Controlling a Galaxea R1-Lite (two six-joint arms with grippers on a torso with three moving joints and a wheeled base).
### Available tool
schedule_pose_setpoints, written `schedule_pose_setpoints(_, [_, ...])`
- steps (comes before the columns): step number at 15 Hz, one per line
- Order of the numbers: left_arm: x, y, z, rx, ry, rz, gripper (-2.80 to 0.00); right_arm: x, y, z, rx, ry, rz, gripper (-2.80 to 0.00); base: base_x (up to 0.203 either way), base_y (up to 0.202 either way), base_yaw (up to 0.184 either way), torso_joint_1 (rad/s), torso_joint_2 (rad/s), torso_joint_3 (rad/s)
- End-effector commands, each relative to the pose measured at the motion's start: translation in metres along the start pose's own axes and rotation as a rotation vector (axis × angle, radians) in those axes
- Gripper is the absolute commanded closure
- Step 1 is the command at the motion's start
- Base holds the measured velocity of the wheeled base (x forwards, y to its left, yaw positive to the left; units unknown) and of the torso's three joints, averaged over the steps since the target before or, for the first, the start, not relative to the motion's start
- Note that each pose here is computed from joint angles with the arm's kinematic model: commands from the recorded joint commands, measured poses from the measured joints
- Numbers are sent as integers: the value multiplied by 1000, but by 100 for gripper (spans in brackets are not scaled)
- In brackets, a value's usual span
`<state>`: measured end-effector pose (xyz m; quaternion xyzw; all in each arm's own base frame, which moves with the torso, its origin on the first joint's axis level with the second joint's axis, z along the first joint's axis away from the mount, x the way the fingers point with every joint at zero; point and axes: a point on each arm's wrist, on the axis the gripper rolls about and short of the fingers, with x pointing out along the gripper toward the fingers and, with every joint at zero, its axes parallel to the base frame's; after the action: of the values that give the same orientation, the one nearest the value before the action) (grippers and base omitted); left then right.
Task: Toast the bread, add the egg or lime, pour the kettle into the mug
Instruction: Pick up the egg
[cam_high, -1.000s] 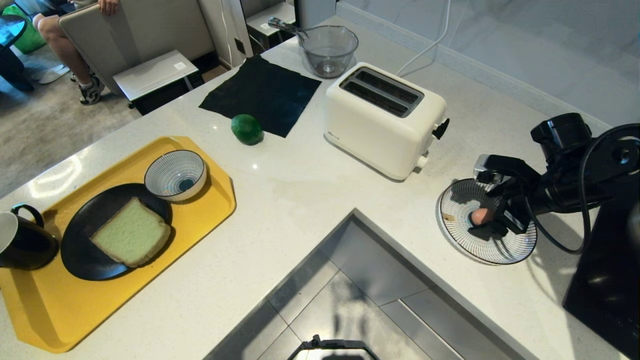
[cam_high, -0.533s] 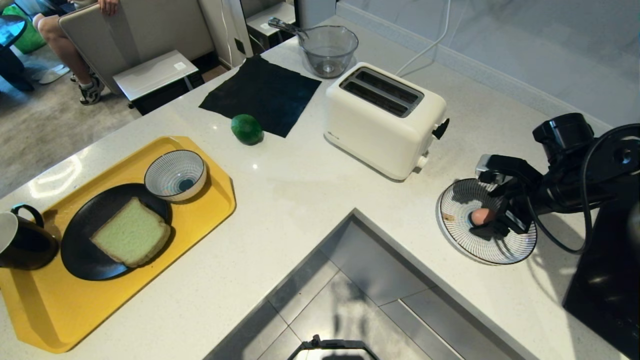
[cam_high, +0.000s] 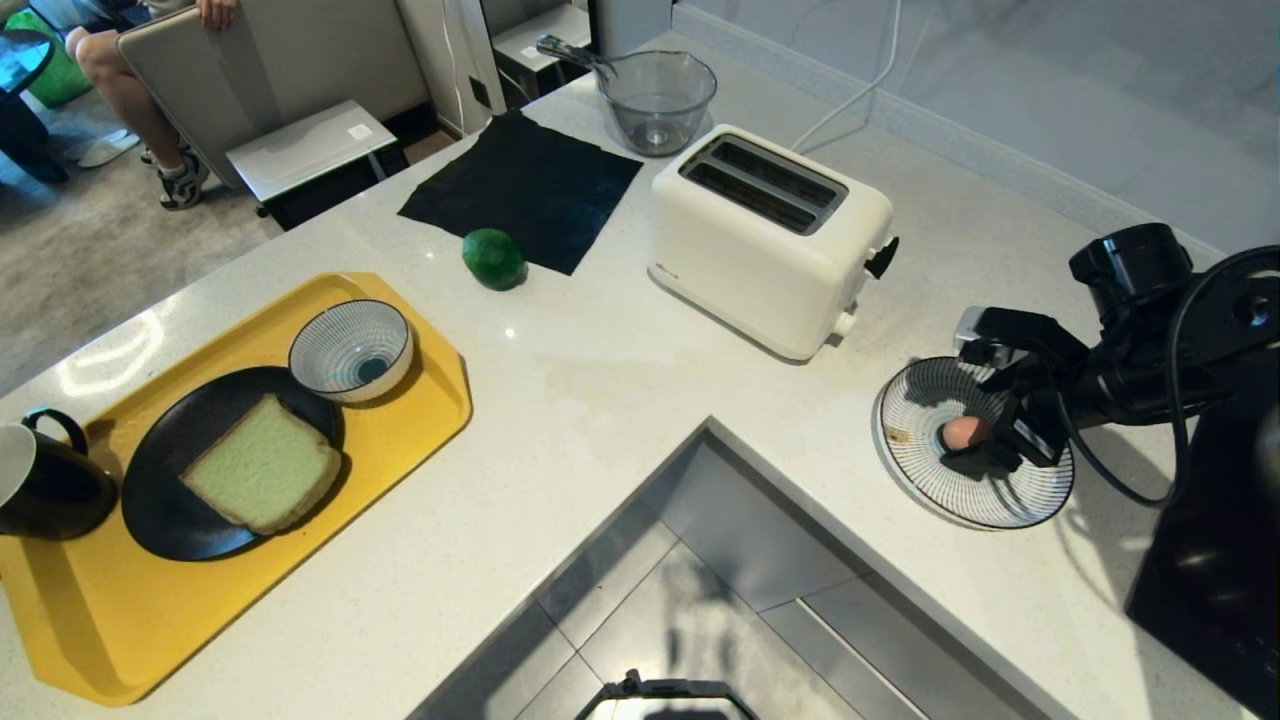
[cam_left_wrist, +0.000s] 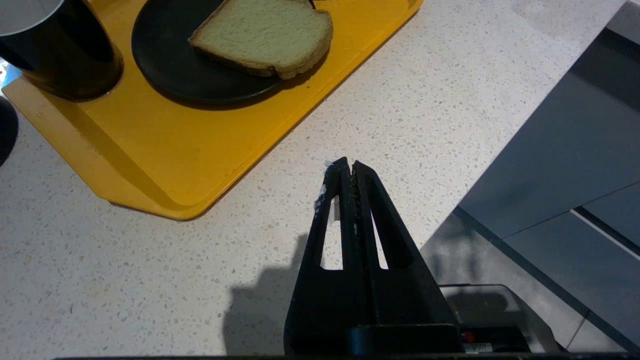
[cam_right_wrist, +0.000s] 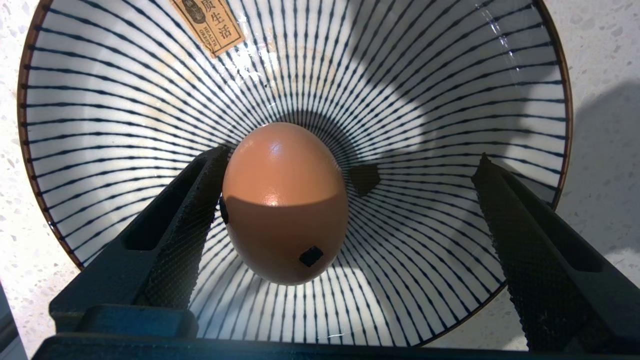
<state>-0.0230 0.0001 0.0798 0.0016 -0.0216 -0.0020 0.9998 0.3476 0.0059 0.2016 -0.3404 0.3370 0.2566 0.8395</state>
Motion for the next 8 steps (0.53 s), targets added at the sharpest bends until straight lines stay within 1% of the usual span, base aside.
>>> schedule_pose_setpoints(1, [1,0,-5,0,14,1,0,-1,0,0,-5,0,1,-280,0,0,0,0,0,0])
schedule_pose_setpoints(8, [1,0,-5,1,14,-1,0,1,2,-3,-1,10,10,-280,0,0,0,0,0,0])
